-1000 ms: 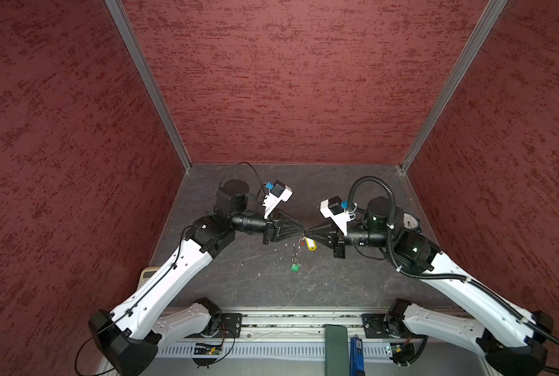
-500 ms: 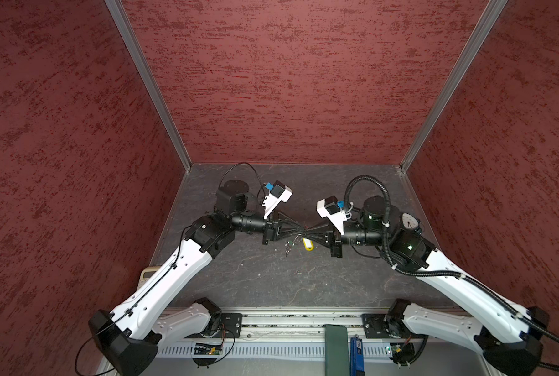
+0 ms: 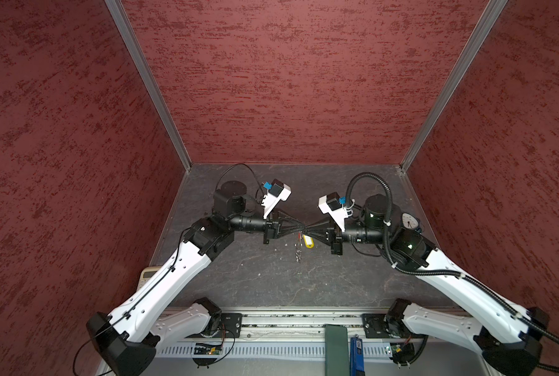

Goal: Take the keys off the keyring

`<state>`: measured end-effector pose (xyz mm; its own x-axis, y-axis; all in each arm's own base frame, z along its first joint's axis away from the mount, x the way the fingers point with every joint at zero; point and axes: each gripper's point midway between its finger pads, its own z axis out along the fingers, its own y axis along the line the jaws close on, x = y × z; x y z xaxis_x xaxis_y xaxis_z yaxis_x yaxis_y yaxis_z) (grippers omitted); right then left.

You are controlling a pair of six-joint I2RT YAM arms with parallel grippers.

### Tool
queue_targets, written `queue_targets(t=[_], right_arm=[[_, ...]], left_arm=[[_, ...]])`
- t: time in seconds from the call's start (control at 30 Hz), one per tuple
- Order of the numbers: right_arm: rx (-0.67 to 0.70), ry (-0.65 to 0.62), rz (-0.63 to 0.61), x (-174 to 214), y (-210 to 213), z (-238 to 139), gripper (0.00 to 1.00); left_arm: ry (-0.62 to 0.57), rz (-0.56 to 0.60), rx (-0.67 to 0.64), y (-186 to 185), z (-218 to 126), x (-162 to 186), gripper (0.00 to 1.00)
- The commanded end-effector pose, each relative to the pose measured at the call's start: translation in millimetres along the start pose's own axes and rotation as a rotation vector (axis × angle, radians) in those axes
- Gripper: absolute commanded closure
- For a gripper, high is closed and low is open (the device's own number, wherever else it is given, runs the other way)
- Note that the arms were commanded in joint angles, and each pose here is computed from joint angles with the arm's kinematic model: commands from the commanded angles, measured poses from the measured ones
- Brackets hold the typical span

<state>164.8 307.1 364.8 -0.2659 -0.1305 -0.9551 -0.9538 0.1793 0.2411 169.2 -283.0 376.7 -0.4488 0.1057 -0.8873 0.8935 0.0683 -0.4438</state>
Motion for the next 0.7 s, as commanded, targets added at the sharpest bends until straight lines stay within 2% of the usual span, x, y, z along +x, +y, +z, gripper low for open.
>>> queue_targets(t=[0.0,0.07,0.17,0.27,0.47,0.67], right_arm=[[0.036,-0.109,-0.080,-25,-2,-4,0.98],[0.032,-0.131,-0.090,-30,0,-5,0.93],[0.049,-0.182,-0.104,-40,0,-10,0.68],[0.070,-0.254,-0.125,-49,3,-21,0.55],[0.090,-0.383,-0.126,-52,3,-34,0.50],[0.077,-0.375,-0.106,-41,-3,-24,0.50]], left_arm=[[-0.123,0.039,-0.054,1,-3,-20,1.00],[-0.176,0.062,-0.065,1,-6,-25,1.00],[-0.240,0.099,-0.084,1,-11,-33,1.00],[-0.276,0.135,-0.087,-3,-16,-38,1.00],[-0.338,0.211,-0.075,-17,-27,-44,1.00],[-0.374,0.239,-0.023,-26,-28,-44,1.00]])
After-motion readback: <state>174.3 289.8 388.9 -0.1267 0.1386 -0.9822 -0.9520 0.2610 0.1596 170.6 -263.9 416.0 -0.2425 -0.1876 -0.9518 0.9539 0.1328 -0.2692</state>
